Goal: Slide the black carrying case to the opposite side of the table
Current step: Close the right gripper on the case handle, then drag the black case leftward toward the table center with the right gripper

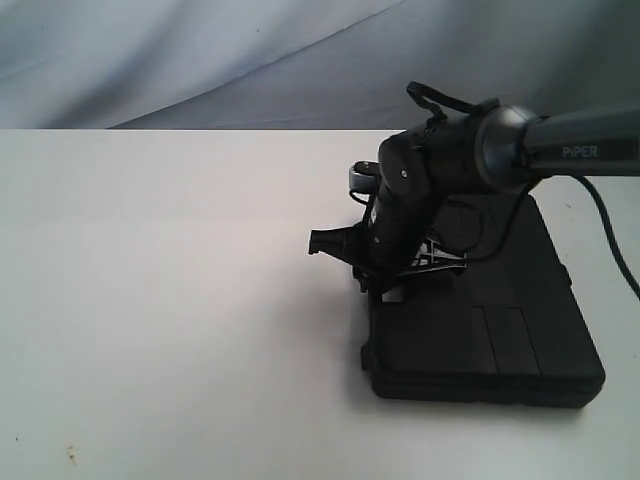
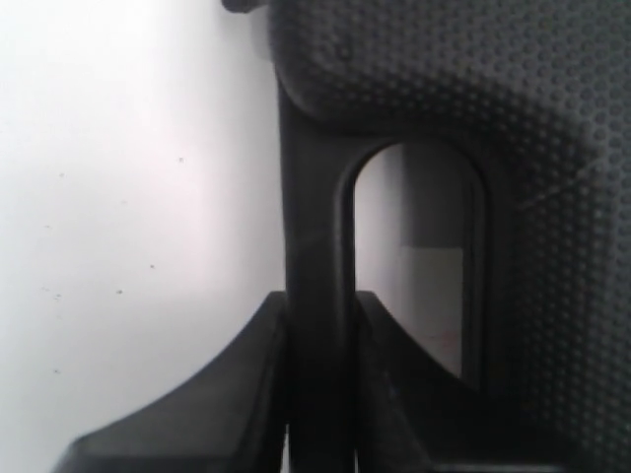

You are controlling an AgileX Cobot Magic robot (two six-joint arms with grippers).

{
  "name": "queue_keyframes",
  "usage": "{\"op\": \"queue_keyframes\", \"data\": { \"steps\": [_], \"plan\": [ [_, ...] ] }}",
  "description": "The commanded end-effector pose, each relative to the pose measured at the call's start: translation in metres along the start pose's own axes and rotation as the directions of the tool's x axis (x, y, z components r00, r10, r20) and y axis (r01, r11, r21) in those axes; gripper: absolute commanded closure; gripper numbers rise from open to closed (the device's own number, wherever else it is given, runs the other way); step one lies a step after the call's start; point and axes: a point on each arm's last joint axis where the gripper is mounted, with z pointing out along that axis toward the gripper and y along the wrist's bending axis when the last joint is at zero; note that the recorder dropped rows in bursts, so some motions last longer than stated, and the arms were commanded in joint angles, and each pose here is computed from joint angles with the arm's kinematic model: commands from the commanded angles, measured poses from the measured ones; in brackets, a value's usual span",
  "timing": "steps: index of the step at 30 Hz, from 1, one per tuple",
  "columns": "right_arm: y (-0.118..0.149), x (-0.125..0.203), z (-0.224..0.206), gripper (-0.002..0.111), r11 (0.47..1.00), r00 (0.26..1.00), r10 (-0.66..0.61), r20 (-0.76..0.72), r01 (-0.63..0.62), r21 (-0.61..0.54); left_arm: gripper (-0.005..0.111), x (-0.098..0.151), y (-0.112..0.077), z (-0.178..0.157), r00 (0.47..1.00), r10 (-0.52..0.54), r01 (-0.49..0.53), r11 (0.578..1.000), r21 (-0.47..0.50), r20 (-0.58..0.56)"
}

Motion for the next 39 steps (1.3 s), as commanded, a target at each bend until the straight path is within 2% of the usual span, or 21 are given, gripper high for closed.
{"op": "queue_keyframes", "data": {
  "steps": [1, 6, 17, 22, 29, 39],
  "plan": [
    [0.011, 0.003, -0.001, 0.108, 0.998, 0.999, 0.046, 0.013, -0.046, -0.034, 0.106, 0.001, 0.0, 0.0, 1.0, -0.005, 0.005, 1.0, -0.004, 0.004],
    [0.02, 0.0, -0.003, 0.108, 0.999, 0.999, 0.032, 0.008, -0.032, -0.024, 0.106, 0.001, 0.0, 0.0, 1.0, -0.005, 0.005, 1.0, -0.004, 0.004],
    [0.08, -0.011, 0.004, 0.108, 0.998, 0.998, -0.058, 0.006, 0.059, -0.029, 0.106, 0.001, 0.0, 0.0, 1.0, -0.005, 0.005, 1.0, -0.004, 0.004],
    [0.099, -0.01, 0.014, 0.108, 0.996, 0.997, -0.078, 0.001, 0.077, -0.043, 0.106, 0.001, 0.0, 0.0, 1.0, -0.005, 0.005, 1.0, -0.004, 0.004],
    [0.114, -0.015, 0.017, 0.108, 0.995, 0.996, -0.093, 0.003, 0.093, -0.04, 0.106, 0.001, 0.0, 0.0, 1.0, -0.005, 0.005, 1.0, -0.004, 0.004],
    [0.114, -0.016, 0.018, 0.108, 0.993, 0.993, -0.117, 0.004, 0.117, -0.035, 0.106, 0.001, 0.0, 0.0, 1.0, -0.005, 0.005, 1.0, -0.004, 0.004]
  ]
}}
